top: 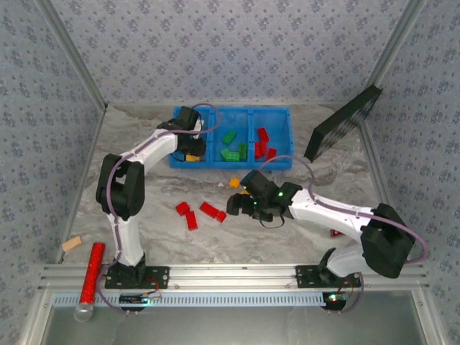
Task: Sort the legos into containers by color
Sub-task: Place the lego in the container.
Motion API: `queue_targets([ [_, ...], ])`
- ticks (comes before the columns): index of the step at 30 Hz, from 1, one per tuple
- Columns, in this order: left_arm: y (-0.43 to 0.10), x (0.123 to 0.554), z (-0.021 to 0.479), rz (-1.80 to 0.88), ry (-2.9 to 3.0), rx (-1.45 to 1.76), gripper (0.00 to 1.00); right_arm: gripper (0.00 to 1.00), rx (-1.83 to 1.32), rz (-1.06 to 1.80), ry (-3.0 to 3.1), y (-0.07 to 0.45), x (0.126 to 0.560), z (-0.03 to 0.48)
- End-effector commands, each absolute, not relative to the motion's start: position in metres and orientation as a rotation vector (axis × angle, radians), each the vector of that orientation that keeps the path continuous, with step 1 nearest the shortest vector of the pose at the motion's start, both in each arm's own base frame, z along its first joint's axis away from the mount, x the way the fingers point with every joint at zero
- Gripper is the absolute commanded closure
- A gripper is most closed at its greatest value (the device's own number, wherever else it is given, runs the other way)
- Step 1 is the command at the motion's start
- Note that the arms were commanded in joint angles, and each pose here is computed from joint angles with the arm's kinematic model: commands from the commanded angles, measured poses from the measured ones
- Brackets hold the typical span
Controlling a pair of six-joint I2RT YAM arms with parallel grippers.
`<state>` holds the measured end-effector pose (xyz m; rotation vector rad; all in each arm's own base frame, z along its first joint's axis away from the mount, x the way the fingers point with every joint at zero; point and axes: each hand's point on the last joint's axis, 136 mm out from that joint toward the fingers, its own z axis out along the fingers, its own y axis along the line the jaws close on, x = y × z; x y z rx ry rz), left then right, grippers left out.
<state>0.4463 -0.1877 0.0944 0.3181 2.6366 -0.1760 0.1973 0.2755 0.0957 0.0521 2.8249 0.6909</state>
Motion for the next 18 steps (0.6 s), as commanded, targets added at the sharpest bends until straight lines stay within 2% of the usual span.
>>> queue_targets([
  [1, -0.190, 0.449, 0.093, -0.189, 2.651, 0.299, 0.89, 0.07, 0.069, 0.755, 2.835, 0.293, 0.200, 0.101],
  [11, -0.186, 0.444, 0.093, -0.183, 2.661, 0.282, 0.57, 0.10, 0.045, 0.740, 2.893, 0.313, 0.204, 0.086],
  [18, -0.184, 0.440, 0.095, -0.179, 2.658, 0.273, 0.50, 0.13, 0.013, 0.722, 2.903, 0.321, 0.207, 0.081],
])
